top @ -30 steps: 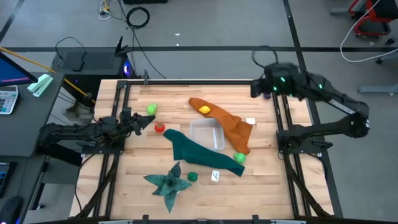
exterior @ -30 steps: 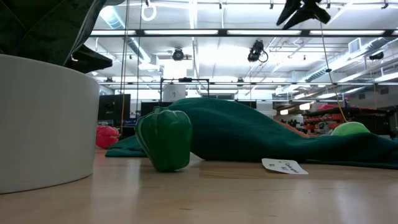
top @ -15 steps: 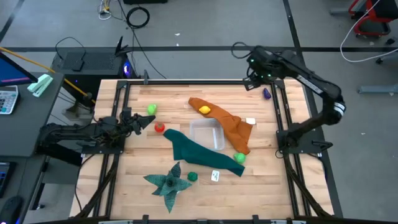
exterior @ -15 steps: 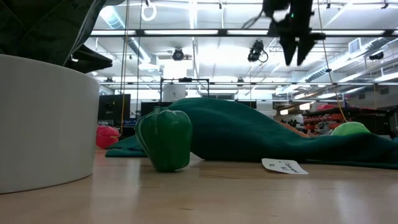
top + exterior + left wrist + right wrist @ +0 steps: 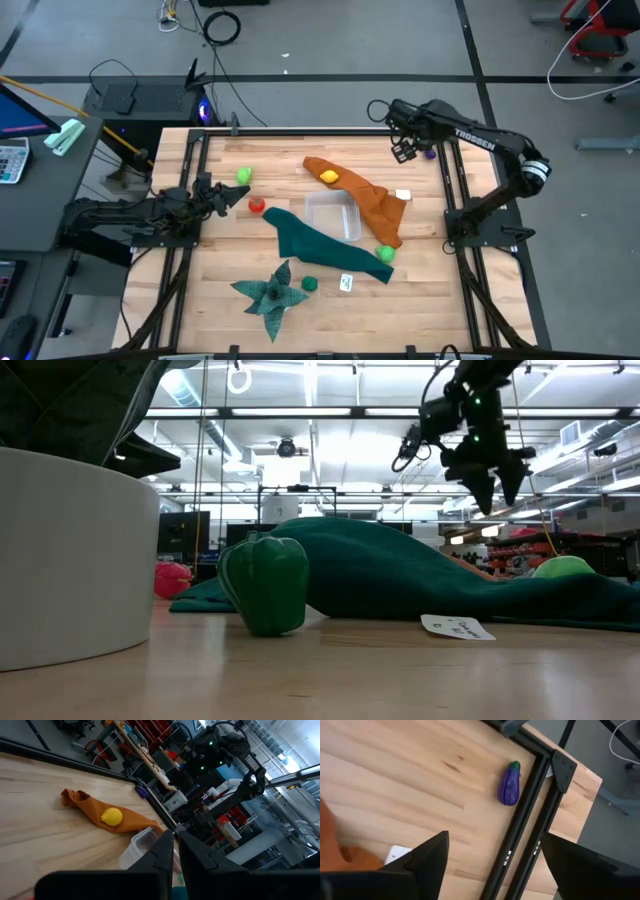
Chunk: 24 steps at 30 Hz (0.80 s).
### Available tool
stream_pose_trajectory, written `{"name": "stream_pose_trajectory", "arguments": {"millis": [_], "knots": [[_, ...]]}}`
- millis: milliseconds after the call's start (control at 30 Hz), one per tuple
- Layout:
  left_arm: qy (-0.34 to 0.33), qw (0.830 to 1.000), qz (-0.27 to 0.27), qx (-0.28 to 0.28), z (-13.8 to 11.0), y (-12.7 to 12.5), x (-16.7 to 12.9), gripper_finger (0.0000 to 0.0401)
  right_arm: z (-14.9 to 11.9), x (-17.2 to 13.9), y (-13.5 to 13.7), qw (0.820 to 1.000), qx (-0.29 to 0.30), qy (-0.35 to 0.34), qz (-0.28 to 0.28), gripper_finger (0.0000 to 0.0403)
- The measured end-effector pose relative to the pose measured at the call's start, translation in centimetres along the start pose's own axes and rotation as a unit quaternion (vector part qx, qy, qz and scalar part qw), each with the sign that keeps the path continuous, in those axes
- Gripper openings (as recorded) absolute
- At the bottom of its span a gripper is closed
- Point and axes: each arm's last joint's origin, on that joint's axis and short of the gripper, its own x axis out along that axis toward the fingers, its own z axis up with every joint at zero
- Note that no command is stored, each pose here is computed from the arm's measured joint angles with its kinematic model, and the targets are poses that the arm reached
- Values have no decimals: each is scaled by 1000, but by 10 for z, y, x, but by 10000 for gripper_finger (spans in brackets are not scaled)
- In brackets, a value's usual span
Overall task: Pick and placing Produce into tupperware
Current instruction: Put the purple eggplant into the transparent bin
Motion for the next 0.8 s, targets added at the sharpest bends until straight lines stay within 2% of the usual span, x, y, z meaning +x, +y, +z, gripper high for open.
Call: {"name": "stream_pose_trajectory", "arguments": {"millis": [200, 267, 433, 567, 667, 800], "knots": [[0, 1000, 0, 1, 0, 0, 0, 40, -4, 16, 5, 1000, -1, -7, 12, 292], [1, 1000, 1, 1, 0, 0, 0, 40, -3, 21, 10, 999, 3, -14, 38, 290], [2, 1000, 3, 2, 0, 1, 0, 33, 6, 27, 23, 987, 19, -31, 155, 286], [5, 1000, 6, 4, -1, 1, 0, 30, 13, 22, 38, 975, -16, -59, 215, 286], [4, 1000, 5, 4, -1, 1, 0, 32, 18, 14, 46, 967, -37, -68, 241, 286], [4, 1000, 6, 3, -1, 1, 0, 38, 29, 5, 54, 966, -36, -75, 246, 285]]}}
